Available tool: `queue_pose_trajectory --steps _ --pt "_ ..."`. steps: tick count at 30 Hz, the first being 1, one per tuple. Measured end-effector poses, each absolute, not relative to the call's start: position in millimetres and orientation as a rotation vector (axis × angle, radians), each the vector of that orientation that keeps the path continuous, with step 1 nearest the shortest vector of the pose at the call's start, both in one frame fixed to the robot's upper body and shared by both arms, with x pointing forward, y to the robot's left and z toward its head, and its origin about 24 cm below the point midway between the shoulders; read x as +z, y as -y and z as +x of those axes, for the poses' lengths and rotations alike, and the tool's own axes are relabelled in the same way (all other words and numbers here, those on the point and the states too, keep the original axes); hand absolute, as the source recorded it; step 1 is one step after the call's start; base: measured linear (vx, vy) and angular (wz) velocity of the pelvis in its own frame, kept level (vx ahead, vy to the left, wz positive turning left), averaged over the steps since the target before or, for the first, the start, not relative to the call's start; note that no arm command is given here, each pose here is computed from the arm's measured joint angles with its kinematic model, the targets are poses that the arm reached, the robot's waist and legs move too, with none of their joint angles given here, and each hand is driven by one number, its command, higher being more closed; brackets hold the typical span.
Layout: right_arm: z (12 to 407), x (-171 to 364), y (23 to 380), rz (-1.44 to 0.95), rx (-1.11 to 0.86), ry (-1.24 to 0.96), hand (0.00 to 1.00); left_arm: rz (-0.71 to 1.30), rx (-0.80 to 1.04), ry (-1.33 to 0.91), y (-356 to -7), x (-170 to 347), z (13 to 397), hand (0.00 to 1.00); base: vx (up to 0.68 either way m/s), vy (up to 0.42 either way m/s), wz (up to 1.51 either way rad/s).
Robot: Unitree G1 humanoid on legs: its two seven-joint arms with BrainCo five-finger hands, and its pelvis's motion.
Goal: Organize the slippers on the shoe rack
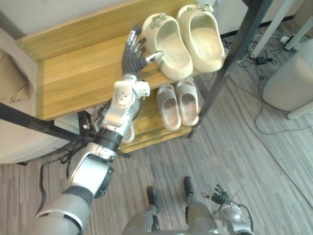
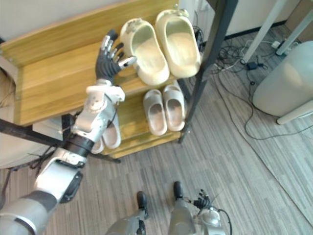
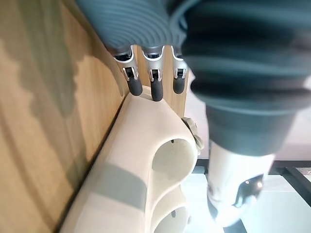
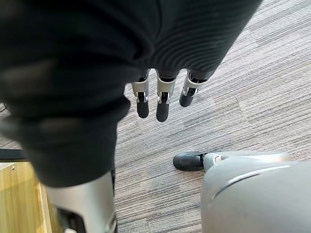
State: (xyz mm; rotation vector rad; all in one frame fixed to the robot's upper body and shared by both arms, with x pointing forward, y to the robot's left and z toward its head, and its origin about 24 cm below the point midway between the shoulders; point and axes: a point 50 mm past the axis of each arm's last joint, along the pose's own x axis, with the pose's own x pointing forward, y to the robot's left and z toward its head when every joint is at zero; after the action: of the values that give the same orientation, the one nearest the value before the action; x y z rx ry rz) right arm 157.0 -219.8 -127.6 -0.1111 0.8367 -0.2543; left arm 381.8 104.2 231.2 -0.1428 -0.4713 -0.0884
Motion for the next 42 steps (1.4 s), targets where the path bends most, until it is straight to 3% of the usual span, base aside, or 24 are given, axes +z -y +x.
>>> queue_pose_trajectory --steps 15,25,31,42 --pt "157.4 -127.2 219.7 -0.109 -0.256 -0.831 0.0 -0.127 -0.086 0.475 -103.4 236.6 385.1 0.0 0.0 0.0 -0.01" --pt "156.5 -127.1 222.3 -0.099 -0.273 -0.828 0.0 -0.058 -0.029 0.485 -124.5 243.0 388.8 0.0 0.0 -0.002 0.02" --pt "154.7 -128.5 222.1 -0.102 -0.268 -0.838 0.0 -0.094 -0.066 0.593 -120.2 254.7 369.0 0.0 0.0 0.011 0.14" --pt "152.7 -134.8 207.4 -0.139 -0.161 -0.882 0.0 -0.279 -0.262 0.623 -73.8 215.0 308.9 0.0 0.01 0.023 0.17"
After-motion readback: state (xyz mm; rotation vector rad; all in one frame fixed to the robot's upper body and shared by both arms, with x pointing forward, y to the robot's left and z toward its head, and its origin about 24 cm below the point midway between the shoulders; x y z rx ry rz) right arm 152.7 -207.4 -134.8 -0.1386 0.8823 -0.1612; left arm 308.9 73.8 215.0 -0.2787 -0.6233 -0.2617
